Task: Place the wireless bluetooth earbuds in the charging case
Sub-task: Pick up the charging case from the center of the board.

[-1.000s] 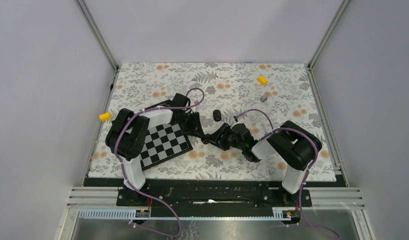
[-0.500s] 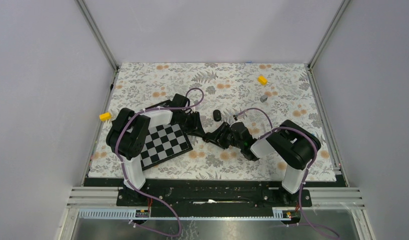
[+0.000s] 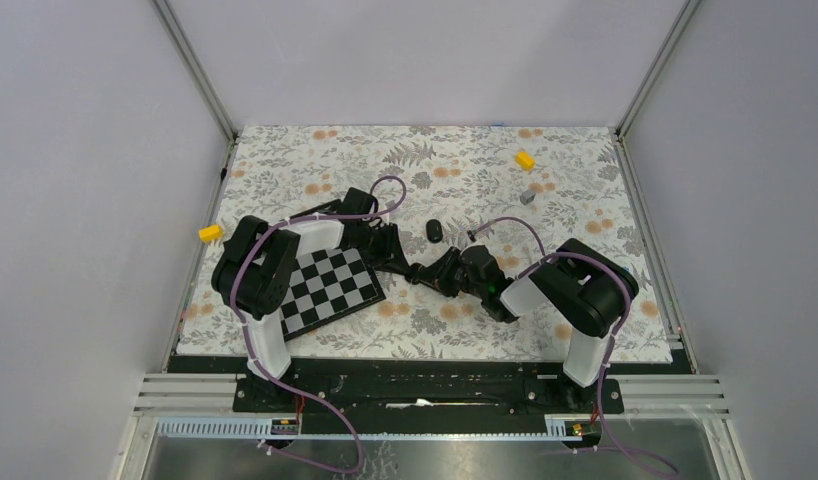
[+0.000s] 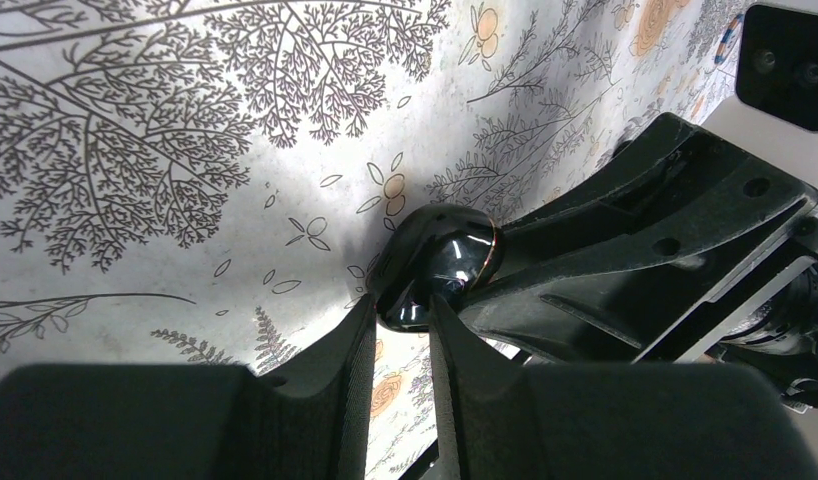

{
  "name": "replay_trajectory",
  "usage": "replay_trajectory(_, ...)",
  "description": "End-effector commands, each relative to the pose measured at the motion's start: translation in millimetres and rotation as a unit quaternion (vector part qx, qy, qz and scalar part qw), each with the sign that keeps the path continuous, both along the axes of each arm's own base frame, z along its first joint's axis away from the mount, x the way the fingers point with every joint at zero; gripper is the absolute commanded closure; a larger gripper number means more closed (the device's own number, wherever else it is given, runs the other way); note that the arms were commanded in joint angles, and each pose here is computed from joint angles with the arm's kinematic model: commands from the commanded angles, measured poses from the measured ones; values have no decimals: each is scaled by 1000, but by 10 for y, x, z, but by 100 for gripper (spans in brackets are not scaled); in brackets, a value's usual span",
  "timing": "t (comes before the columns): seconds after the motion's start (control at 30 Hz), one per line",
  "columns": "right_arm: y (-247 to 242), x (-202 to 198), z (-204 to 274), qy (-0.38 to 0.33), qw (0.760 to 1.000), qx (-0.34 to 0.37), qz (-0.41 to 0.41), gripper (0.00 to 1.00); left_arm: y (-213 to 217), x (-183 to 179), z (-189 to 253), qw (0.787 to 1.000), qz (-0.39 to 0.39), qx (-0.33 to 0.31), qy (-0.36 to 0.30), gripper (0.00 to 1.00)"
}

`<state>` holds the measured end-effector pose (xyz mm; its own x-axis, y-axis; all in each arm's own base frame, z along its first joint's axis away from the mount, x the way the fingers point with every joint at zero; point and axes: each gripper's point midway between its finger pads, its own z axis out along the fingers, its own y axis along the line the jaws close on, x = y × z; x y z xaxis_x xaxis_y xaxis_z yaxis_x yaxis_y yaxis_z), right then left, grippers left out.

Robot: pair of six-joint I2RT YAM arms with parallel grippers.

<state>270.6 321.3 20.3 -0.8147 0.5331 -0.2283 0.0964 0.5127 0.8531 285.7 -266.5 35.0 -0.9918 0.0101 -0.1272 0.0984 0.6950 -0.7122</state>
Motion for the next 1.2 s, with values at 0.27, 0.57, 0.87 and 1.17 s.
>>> replay_trajectory(0.27,-55,-36,196,-36,999,-27,27,87,13,80,441,998,-8,-40,-40,73)
replay_trajectory(0.57,-51,-1,360,-67,995,-56,48,87,58,108,531,998,-2,-46,-49,73)
replay_trajectory(0.87,-9,-42,580,-103,991,-34,77,87,64,70,817,991,-29,-111,-66,68)
replay_trajectory(1.17,-99,-38,817,-141,986,-37,87,86,63,-88,1046,971,-42,-231,-48,54)
